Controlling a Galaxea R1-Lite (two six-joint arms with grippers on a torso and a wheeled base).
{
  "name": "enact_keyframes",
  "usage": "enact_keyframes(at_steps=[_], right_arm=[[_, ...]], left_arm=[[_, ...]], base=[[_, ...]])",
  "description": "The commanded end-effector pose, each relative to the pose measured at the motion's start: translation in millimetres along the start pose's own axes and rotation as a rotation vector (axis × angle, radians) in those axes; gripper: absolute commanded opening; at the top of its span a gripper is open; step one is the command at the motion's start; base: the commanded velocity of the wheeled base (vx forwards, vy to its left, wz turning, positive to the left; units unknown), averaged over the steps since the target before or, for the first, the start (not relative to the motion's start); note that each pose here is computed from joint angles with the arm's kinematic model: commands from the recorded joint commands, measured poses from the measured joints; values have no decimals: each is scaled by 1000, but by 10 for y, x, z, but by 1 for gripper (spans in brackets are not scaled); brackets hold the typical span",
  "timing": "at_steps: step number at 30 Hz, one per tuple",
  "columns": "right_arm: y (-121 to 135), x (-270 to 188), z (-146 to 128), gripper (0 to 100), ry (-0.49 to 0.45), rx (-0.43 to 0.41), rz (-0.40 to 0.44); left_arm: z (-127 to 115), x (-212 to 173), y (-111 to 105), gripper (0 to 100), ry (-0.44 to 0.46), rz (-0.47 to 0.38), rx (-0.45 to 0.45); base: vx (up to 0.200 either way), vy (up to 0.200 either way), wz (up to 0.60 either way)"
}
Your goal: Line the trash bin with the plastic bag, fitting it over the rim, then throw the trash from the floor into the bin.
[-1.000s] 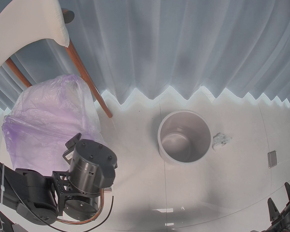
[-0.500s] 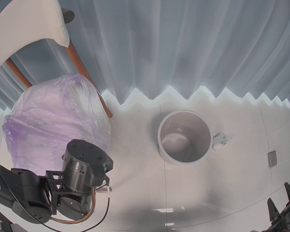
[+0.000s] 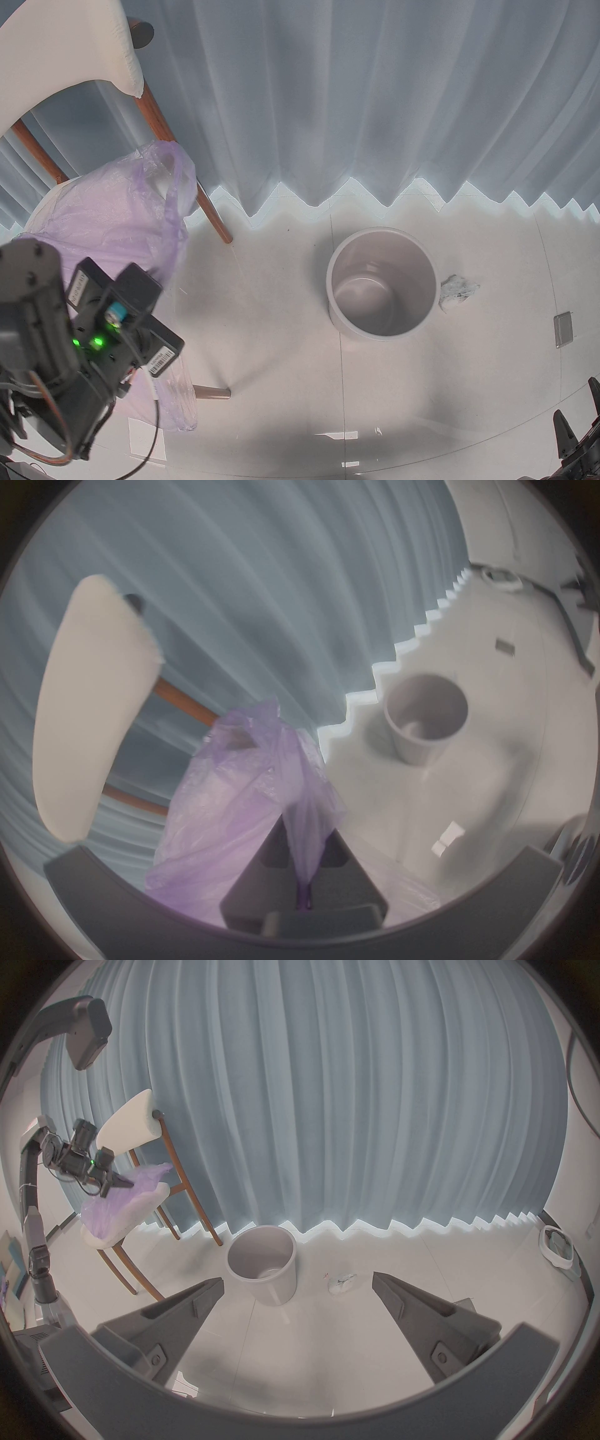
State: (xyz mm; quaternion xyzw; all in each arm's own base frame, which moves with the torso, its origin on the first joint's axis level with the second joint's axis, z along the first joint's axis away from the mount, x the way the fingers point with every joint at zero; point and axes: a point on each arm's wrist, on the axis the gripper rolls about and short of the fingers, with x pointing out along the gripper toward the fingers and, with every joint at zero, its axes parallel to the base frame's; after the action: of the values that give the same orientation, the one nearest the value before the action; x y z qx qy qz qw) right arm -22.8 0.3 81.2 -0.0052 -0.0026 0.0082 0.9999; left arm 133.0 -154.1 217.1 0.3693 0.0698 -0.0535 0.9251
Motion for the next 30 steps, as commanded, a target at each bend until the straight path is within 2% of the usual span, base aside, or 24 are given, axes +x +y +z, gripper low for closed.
enact_keyframes(at_steps=[1, 5, 7, 10, 13, 14, 15, 16, 17, 18, 20, 27, 30], right_arm=[[1, 0, -52, 100, 0, 0, 0], [1, 0, -52, 100, 0, 0, 0], [1, 0, -52, 100, 0, 0, 0], [1, 0, -52, 100, 0, 0, 0], [1, 0, -52, 100, 0, 1, 0], [1, 0, -52, 100, 0, 1, 0], [0, 0, -52, 100, 1, 1, -1], [0, 0, -52, 100, 1, 1, -1], [0, 0, -52, 100, 1, 1, -1], [0, 0, -52, 100, 1, 3, -4], [-1, 0, -52, 100, 1, 6, -6], [-4, 0, -52, 100, 1, 10, -19], [-5, 0, -51, 100, -1, 21, -26]], left_arm=[[60, -411, 408, 0, -158, 2, -228], [152, -592, 479, 0, -240, -68, -386], [159, -620, 480, 0, -250, -85, -409], [181, -688, 497, 0, -273, -138, -490], [219, -713, 500, 0, -312, -223, -564], [219, -713, 500, 0, -312, -223, -564], [266, -723, 520, 0, -354, -310, -624], [288, -727, 534, 0, -375, -358, -656], [296, -724, 536, 0, -379, -370, -664], [320, -714, 560, 0, -406, -438, -701], [328, -686, 579, 0, -430, -519, -734], [330, -591, 568, 0, -437, -659, -797], [382, -570, 545, 0, -422, -732, -867]], base=[[0, 0, 0], [0, 0, 0], [0, 0, 0], [0, 0, 0], [0, 0, 0], [0, 0, 0], [0, 0, 0], [0, 0, 0], [0, 0, 0], [0, 0, 0], [0, 0, 0], [0, 0, 0], [0, 0, 0]])
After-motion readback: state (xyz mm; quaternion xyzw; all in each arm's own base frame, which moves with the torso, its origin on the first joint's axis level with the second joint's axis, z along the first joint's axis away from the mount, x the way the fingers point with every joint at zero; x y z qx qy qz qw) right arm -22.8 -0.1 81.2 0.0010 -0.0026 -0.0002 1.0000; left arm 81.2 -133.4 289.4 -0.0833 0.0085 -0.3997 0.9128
